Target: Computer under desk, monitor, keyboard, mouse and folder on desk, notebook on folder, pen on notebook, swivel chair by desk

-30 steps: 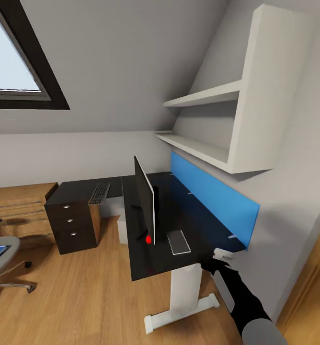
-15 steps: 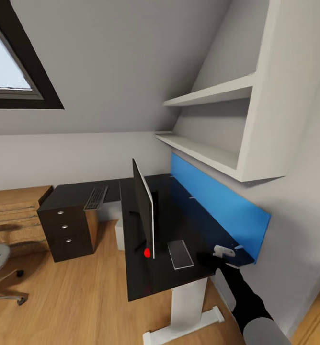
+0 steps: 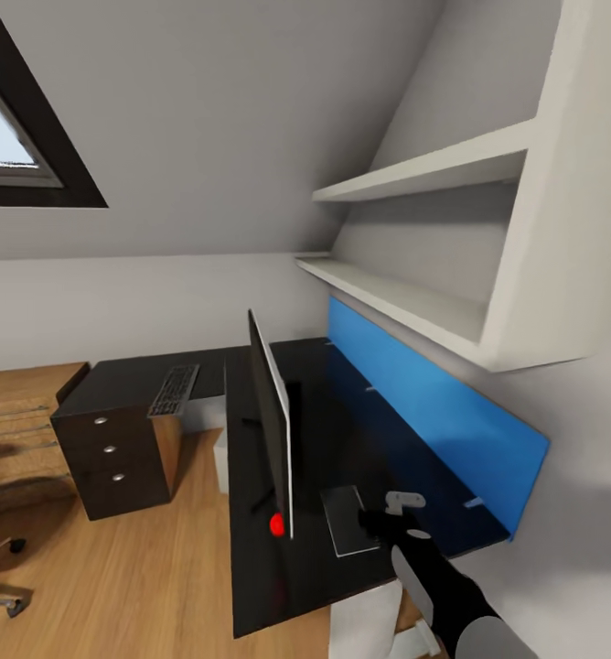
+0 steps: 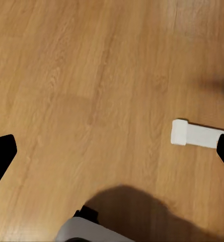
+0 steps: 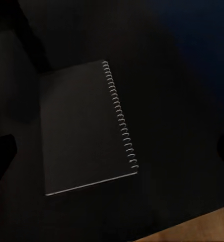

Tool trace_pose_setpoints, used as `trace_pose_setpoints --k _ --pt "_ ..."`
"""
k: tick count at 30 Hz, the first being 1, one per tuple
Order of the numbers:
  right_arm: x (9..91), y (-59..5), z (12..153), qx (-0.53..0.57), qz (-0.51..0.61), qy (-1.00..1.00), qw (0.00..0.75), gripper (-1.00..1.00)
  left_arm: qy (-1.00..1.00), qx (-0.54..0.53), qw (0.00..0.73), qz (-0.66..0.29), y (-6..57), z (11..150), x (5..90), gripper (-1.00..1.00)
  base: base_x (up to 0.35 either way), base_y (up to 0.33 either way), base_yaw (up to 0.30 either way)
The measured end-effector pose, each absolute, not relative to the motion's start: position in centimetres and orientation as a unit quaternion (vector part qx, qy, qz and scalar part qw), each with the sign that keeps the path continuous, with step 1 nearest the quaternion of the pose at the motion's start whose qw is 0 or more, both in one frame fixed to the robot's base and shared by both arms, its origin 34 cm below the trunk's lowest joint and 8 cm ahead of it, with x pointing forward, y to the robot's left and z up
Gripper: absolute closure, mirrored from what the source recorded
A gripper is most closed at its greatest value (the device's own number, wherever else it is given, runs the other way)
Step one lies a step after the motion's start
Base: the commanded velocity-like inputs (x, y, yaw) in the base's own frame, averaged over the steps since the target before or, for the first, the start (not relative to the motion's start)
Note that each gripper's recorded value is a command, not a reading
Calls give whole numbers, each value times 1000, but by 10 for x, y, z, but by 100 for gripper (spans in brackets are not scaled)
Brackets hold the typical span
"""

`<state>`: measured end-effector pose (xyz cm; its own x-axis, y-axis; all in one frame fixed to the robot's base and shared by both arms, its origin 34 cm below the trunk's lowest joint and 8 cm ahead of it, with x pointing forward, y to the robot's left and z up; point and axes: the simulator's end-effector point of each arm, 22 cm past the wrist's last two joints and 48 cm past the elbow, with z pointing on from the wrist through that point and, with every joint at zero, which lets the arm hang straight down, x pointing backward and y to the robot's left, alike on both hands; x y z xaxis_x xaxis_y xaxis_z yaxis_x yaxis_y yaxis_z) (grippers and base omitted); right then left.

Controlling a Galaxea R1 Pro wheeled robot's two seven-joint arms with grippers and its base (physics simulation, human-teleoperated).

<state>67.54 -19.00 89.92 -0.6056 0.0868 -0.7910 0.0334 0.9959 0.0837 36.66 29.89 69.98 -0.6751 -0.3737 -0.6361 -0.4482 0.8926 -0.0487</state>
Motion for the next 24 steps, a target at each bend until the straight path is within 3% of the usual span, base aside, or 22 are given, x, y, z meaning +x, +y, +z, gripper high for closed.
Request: trace_pose_setpoints --k 24 --pt "665 -203 870 8 -7 901 434 -100 889 -299 338 79 355 703 360 -100 315 0 0"
